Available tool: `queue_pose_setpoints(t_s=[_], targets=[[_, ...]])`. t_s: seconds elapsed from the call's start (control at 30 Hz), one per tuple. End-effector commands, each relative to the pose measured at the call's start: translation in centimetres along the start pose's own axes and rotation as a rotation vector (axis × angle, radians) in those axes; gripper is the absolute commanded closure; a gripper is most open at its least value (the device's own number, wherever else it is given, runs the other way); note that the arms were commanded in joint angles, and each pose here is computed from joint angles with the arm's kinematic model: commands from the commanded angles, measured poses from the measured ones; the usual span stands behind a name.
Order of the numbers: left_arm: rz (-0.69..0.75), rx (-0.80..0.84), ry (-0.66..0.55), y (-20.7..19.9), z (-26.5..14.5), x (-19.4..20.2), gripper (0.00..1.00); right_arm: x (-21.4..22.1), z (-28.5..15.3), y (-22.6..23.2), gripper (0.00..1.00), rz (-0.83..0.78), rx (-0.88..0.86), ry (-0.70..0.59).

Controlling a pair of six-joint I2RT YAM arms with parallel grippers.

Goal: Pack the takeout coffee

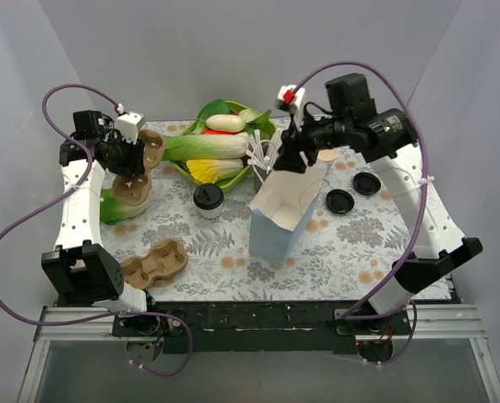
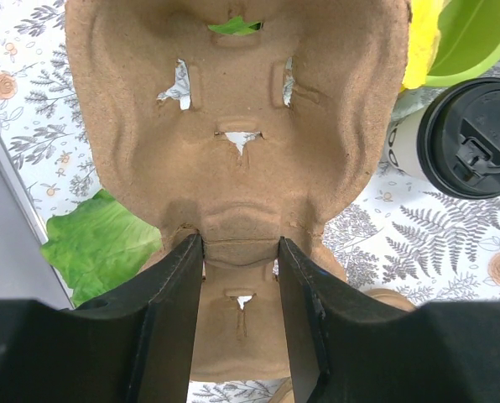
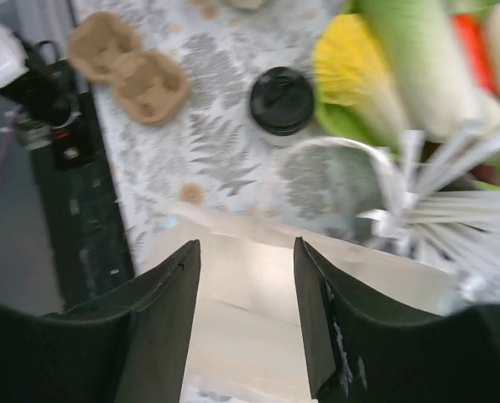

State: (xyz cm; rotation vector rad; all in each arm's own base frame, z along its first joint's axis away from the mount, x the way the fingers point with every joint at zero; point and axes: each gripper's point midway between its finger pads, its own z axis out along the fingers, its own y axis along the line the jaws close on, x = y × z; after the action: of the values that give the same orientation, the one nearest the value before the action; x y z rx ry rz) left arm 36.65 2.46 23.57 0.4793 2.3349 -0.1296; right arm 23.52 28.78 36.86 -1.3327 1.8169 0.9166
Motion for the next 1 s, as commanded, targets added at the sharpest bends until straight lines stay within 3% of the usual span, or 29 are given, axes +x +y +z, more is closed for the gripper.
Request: queue_pose_setpoints(t_s=[0.0, 0.1, 0.2, 0.23, 0.33, 0.6, 0.97], targets=[[0.027, 0.075, -0.088, -1.9, -1.7, -2.5, 1.00, -3.7, -5.1, -5.6, 0.44, -0.220, 0.210, -0.150], [0.053, 0.103, -0.105, -2.8, -2.2, -2.9, 1.00, -1.5, -4.9, -8.9, 0.44, -0.274, 0.226, -0.086], [0.067, 0.110, -0.114, -3.4, -2.6, -3.2, 1.00, 1.7, -3.3, -9.6, 0.39, -0.398, 0.130, 0.018], [0.069, 0.113, -0.114, -3.4, -2.7, -3.3, 1.00, 2.3, -2.9, -9.6, 0.30, -0.430, 0.104, 0.036], [0.070, 0.126, -0.108, -3.9, -2.9, -3.2, 1.00, 3.6, -2.0, -9.8, 0.24, -0.523, 0.058, 0.055], [0.071, 0.157, -0.081, -5.0, -3.2, -2.0, 1.00, 4.7, 0.4, -9.5, 0.23, -0.750, -0.061, 0.109], [0.082, 0.159, -0.021, -5.2, -3.5, -0.5, 1.00, 6.8, 4.5, -7.3, 0.27, -0.854, -0.202, 0.140]])
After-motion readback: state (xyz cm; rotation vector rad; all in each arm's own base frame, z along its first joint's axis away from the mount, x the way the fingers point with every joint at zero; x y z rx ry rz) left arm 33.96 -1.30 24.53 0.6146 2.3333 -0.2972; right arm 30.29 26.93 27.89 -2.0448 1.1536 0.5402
